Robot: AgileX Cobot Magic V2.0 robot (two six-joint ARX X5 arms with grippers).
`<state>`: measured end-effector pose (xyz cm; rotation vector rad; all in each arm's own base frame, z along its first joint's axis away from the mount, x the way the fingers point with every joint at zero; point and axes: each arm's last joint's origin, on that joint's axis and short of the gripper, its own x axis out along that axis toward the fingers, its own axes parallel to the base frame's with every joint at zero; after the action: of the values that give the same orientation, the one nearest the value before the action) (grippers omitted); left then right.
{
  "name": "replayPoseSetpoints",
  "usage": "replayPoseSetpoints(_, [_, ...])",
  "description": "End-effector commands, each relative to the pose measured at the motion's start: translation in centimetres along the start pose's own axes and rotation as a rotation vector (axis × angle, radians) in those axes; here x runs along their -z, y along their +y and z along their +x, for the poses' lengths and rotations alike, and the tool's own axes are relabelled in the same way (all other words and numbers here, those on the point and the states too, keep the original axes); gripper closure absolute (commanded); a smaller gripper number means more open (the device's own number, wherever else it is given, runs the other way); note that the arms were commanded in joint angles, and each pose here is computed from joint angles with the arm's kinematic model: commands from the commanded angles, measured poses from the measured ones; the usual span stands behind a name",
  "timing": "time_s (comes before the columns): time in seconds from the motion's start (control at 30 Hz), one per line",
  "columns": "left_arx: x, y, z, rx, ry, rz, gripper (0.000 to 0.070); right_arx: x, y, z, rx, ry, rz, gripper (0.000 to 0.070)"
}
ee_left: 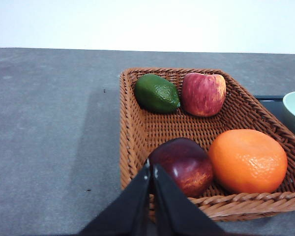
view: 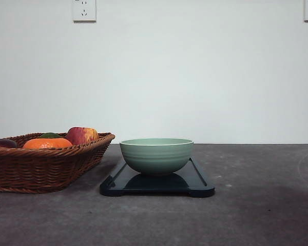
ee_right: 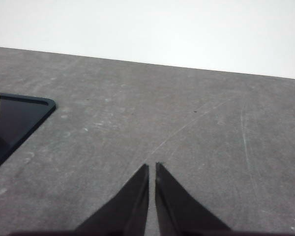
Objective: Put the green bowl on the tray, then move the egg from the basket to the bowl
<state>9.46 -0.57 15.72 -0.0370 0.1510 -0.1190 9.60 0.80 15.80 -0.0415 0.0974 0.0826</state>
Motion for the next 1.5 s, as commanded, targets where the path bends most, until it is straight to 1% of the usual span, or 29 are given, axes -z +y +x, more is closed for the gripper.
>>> replayPoseSetpoints(0.0, [0.67, 0.03, 0.18, 0.003, 0.025, 0.011, 0.07, 0.08, 0.01, 0.05, 0.0, -0.002, 0.007, 0.0684])
replayPoseSetpoints(1.47, [0.67, 0.03, 0.18, 0.003, 0.025, 0.011, 0.07, 0.08, 0.01, 0.05, 0.0, -0.002, 0.007, 0.0684])
